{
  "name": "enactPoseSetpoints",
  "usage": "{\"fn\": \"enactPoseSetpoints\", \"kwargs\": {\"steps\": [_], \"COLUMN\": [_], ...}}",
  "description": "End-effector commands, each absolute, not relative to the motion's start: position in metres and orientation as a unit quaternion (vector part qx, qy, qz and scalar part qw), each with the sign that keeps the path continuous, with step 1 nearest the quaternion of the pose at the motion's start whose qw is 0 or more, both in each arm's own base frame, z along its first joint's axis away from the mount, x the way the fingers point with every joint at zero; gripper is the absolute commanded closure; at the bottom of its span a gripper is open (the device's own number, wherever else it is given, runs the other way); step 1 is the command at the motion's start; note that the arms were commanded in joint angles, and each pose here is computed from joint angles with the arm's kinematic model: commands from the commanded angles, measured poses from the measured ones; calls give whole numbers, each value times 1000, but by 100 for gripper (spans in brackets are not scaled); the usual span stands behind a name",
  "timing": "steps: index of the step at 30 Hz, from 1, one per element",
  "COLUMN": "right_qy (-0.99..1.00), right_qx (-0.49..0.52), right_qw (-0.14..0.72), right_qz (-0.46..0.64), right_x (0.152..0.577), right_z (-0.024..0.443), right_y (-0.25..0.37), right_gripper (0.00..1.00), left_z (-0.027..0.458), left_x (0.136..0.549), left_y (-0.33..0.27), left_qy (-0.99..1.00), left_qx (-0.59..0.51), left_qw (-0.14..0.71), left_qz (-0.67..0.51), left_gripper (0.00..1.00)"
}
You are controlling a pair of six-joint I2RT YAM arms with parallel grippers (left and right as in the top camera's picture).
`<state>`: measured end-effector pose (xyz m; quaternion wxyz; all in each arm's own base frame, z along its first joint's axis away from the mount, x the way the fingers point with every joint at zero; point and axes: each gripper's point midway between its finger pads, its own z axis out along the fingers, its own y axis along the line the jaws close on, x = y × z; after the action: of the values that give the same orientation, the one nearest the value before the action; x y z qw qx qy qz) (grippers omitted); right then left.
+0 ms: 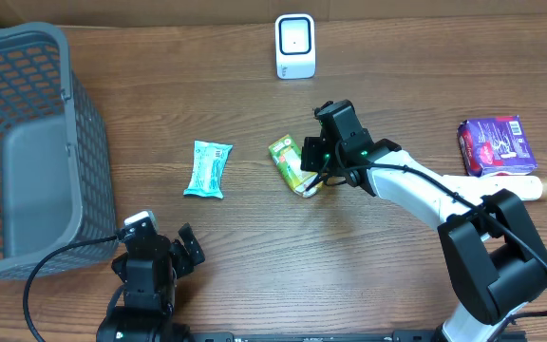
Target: Scan the item barcode
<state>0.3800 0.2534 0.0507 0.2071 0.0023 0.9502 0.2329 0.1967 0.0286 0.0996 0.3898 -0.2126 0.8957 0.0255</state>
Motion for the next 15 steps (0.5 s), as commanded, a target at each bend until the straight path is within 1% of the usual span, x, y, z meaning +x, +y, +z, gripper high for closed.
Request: {"fn": "enactPoseSetpoints", "kwargs": {"steps": [1,4,5,6,7,9,10,12,13,15], "right_qy": [946,945,945,945,944,942,940,932,928,921], "right_qx": [-8,-23,-37,-57,-84,-141,-171,-214,-234,-273], "right_qw": [208,208,210,210,209,210,212,217,218,212], "right_qz": [248,249,247,245,241,220,208,194,189,178], "right_x": [382,381,382,382,381,380,380,379,378,373], "right_z": [61,68,74,80,85,97,101,105,105,97], "right_y": [257,259,259,259,260,259,258,257,257,256], "right_gripper": [96,96,94,87,75,48,38,30,27,27], "left_z": [103,103,103,103,103,103,103,103,103,103], "left_x": [197,197,197,197,197,197,197,197,197,197], "left_y": [30,30,30,30,30,30,30,30,30,30], "left_qy": [890,890,890,890,890,890,890,890,890,890], "left_qx": [-222,-222,-222,-222,-222,-222,-222,-222,-222,-222], "left_qw": [397,397,397,397,397,397,397,397,397,397], "left_qz": [26,26,26,26,26,26,26,26,26,26], "left_gripper": [0,0,0,0,1,1,1,0,0,0]}}
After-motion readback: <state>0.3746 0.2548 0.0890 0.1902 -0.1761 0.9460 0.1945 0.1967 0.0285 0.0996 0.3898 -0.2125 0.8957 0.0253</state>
